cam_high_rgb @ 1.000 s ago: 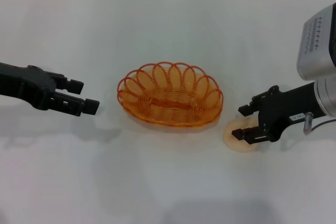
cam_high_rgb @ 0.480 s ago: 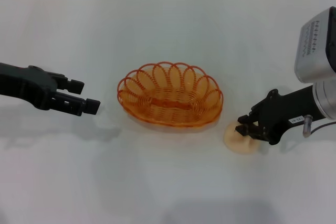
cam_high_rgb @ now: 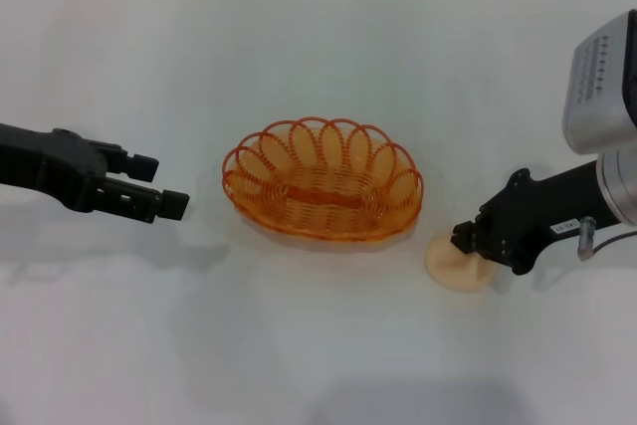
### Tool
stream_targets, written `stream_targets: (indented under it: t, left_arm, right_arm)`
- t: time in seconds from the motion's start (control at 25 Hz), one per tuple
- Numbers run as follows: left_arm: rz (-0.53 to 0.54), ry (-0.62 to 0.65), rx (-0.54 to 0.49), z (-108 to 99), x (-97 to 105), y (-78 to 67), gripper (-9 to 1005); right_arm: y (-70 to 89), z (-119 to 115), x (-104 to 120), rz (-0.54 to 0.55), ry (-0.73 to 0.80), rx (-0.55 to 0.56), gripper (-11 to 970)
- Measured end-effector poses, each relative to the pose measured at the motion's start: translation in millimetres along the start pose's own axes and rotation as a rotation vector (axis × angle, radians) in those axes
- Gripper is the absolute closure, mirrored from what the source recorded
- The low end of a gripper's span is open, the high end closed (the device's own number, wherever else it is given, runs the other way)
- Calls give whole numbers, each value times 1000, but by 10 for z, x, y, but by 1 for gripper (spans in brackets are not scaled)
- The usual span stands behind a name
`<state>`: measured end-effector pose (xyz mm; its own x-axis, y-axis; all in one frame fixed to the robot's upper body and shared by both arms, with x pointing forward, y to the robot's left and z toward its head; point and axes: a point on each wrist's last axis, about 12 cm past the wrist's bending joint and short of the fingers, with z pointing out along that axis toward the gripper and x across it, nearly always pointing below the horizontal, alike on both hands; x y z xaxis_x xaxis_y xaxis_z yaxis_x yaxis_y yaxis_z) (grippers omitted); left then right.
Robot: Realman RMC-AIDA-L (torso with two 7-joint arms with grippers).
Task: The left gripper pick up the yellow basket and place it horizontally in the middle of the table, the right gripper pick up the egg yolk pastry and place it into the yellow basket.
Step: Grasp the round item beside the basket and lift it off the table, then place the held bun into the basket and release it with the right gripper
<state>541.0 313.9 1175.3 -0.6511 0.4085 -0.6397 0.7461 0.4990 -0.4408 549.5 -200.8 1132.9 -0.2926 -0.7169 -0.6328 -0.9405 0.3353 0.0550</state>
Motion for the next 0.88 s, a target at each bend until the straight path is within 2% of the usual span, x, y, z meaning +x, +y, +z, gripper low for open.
stream_targets:
  t: [0.32, 0.52, 0.88]
  left_arm:
    - [-4, -18, -18, -59, 11, 26, 124]
    - [3, -19, -26, -74, 8, 36, 124]
    - [12, -21, -31, -71, -28, 42, 124]
  right_arm:
    - [56, -273, -109, -7, -53, 56, 929]
    - [103, -366, -213, -25, -70, 65, 931]
    - [152, -211, -591, -145, -114, 51, 933]
